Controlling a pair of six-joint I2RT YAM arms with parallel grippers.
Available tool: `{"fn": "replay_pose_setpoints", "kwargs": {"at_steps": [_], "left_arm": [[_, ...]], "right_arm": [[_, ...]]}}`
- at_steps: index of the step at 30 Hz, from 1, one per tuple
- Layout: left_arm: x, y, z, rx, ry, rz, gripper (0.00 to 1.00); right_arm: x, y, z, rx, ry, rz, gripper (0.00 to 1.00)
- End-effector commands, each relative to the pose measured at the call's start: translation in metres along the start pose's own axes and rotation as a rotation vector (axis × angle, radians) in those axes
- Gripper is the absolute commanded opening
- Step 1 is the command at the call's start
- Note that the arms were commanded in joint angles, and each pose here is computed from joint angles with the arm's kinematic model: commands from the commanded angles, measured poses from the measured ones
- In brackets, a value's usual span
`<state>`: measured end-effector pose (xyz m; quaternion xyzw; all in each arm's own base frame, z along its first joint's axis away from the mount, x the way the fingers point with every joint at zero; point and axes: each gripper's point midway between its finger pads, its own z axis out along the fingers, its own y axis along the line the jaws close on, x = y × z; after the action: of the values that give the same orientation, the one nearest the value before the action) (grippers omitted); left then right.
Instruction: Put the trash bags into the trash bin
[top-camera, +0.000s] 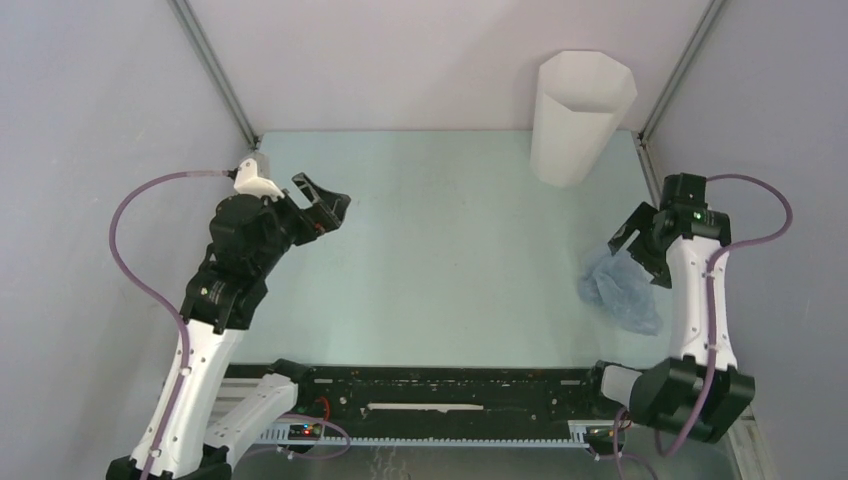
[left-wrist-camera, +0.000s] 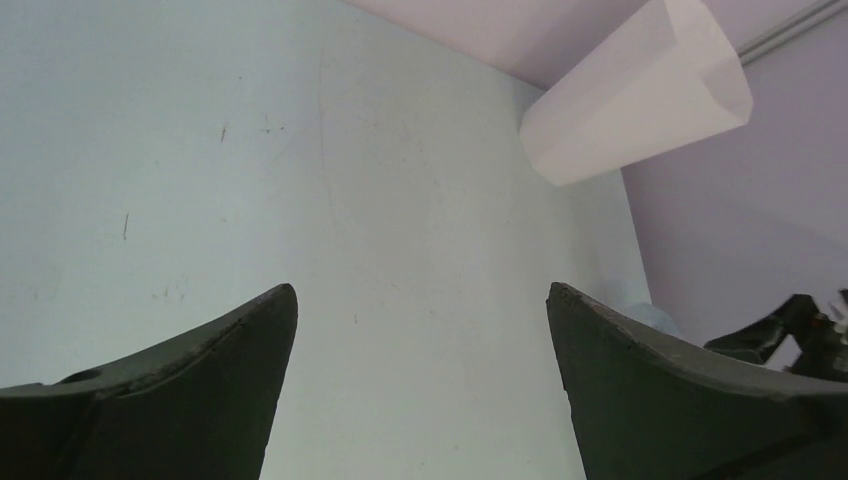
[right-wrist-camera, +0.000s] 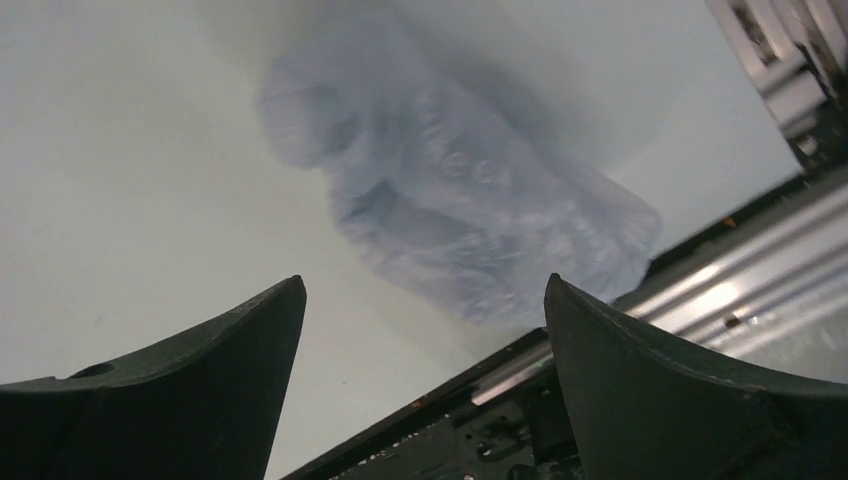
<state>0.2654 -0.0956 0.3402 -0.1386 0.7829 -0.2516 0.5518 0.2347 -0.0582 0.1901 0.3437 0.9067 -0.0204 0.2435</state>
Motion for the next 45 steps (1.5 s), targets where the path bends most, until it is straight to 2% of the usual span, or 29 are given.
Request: {"fn": "replay_pose_setpoints", "kwargs": {"at_steps": [1,3,7,10,11,15,19,20,24,27,32,37,42,45], "left_arm": [[-0.015,-0.021,-0.012,0.093,-0.056,0.060,1.00],[-0.023,-0.020,-0.013,0.054,-0.055,0.075,1.00],[-0.018,-0.036,-0.010,0.106,-0.025,0.095,1.00],[-0.013,-0.045,0.001,0.127,0.000,0.096,1.00],[-0.014,-0.049,0.003,0.135,0.002,0.097,1.00],[-0.018,-0.061,0.009,0.154,0.006,0.121,1.00],[-0.013,-0.058,0.014,0.140,0.027,0.129,1.00],[-0.012,-0.057,0.014,0.136,0.031,0.131,1.00],[-0.007,-0.055,0.017,0.123,0.058,0.136,1.00],[0.002,-0.053,0.020,0.116,0.097,0.128,1.00],[0.039,-0.061,0.026,0.184,0.281,0.107,1.00],[0.089,-0.063,0.030,0.253,0.498,0.078,1.00],[0.141,-0.056,0.029,0.308,0.684,0.005,1.00],[0.153,-0.071,0.025,0.425,0.713,-0.098,1.00]], "right_arm": [[-0.009,-0.035,0.032,0.236,0.029,0.070,0.97],[-0.004,-0.036,0.044,0.274,0.080,0.062,0.98],[0.000,-0.031,0.066,0.320,0.105,-0.010,0.99],[0.007,-0.020,0.086,0.281,0.154,-0.051,0.97],[0.011,-0.013,0.093,0.241,0.181,-0.066,0.89],[0.035,0.031,0.109,0.046,0.285,-0.174,0.70],[0.070,0.121,0.081,-0.333,0.343,-0.308,0.34],[0.084,0.144,0.069,-0.422,0.359,-0.348,0.28],[0.133,0.218,0.019,-0.762,0.458,-0.442,0.11],[0.154,0.248,-0.013,-0.933,0.547,-0.431,0.03],[0.163,0.277,-0.052,-1.176,0.717,-0.382,0.00],[0.174,0.282,-0.052,-1.253,0.900,-0.350,0.00],[0.179,0.286,-0.052,-1.250,0.933,-0.336,0.00],[0.174,0.290,-0.063,-1.277,0.951,-0.318,0.00]]}}
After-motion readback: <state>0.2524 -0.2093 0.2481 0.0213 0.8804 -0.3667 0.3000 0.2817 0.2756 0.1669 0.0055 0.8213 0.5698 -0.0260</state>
